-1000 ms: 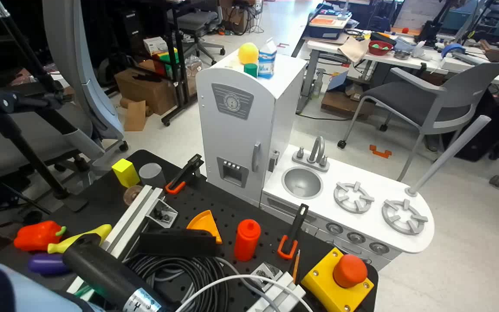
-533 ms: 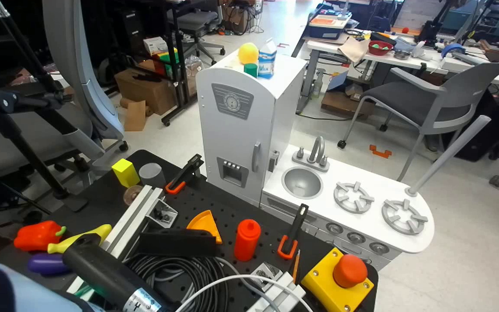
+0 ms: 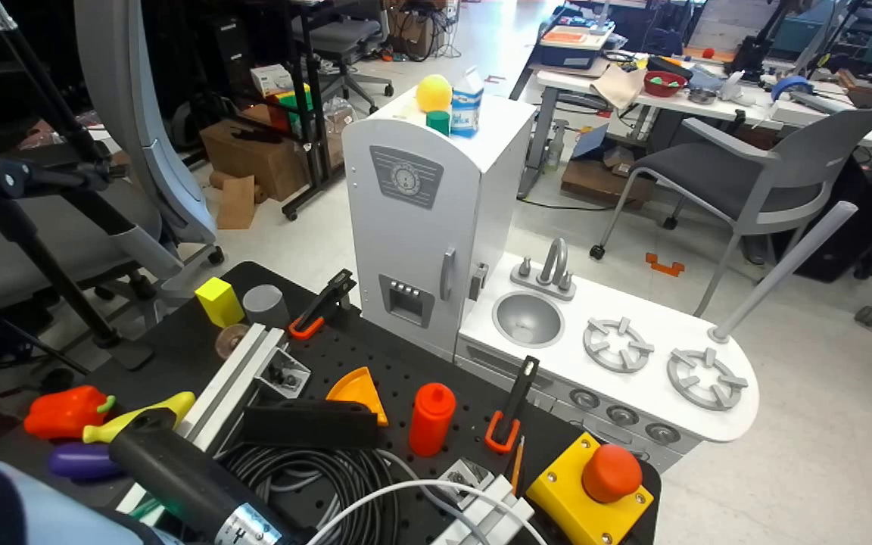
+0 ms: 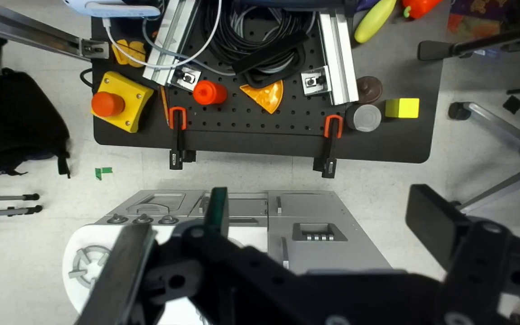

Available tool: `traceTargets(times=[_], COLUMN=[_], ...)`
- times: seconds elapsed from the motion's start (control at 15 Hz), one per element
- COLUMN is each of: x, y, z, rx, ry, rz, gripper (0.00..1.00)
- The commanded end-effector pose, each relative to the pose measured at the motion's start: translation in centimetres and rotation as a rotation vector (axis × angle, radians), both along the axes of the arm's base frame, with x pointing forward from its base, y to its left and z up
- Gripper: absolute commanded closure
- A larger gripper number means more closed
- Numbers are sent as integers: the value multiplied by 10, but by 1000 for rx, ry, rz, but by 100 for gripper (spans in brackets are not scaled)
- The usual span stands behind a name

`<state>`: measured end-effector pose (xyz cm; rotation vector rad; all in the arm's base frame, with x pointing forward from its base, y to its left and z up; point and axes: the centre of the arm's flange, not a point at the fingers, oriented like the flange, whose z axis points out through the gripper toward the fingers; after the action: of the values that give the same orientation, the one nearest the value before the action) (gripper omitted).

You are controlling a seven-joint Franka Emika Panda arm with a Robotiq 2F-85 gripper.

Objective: Open the cabinet door

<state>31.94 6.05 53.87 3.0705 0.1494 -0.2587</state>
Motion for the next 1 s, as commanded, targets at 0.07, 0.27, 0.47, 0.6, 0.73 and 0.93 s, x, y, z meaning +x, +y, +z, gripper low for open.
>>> traceTargets(times=[0.07,0.27,0.47,0.6,0.73,0.93], x=[58,102,150,178,206,244], y=[-32,-47,-53,-50,-45,-41], z=[-30,-59,-98,-122,-147,-180], rx=[101,152,205,237,253,254], ry=[-12,4,30,35,44,37], rz=[-68,-140,-221,-269,-313,-384], gripper=[0,0,0,0,0,0])
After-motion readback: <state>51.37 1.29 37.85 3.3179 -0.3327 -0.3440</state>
